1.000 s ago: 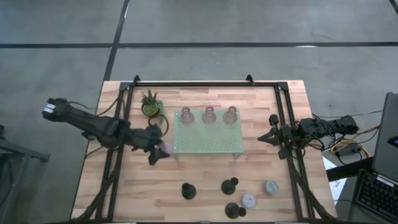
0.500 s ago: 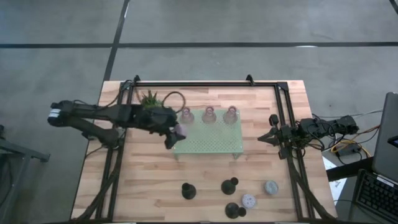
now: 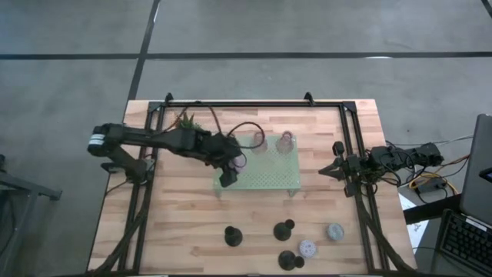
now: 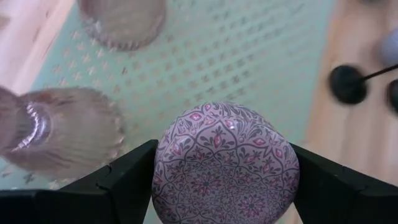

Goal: Pick & Place candle stick holders
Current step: Put the pink scented candle on the shelf

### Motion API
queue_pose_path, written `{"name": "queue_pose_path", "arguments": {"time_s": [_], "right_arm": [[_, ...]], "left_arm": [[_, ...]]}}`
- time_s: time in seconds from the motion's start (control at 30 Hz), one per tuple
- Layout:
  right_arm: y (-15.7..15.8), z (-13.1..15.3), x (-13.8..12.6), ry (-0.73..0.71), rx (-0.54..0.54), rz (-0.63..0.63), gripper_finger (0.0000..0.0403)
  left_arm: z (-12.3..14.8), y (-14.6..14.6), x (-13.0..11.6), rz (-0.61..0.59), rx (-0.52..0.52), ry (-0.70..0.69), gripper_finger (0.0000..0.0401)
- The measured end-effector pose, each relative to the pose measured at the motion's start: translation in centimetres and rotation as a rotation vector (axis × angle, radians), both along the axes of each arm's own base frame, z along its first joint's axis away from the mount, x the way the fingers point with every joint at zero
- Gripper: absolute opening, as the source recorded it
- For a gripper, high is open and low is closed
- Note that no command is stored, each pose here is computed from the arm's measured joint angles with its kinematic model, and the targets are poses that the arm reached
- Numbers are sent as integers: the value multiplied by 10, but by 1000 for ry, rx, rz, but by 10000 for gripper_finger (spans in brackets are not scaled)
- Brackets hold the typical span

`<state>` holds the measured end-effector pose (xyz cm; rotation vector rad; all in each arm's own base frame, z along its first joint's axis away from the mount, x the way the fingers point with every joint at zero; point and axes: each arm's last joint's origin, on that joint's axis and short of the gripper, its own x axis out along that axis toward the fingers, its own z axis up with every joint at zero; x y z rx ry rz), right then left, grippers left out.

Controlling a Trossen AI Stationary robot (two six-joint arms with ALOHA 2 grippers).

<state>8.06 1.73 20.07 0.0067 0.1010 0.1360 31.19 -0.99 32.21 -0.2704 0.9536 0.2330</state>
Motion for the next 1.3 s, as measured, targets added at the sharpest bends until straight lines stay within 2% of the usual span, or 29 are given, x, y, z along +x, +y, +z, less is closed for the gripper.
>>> {"name": "queue_pose_path", "arguments": {"time_s": [0.17, 0.53, 1.3], "right_arm": [[0, 0, 0, 0, 0, 0, 13], [0, 0, 0, 0, -1, 0, 13], [0, 0, 0, 0, 0, 0, 13]], "left_arm": [[-11, 1, 8, 17, 26, 103, 312], [-18, 9, 9, 49, 21, 148, 315], [-20, 10, 11, 73, 9, 147, 321]]}}
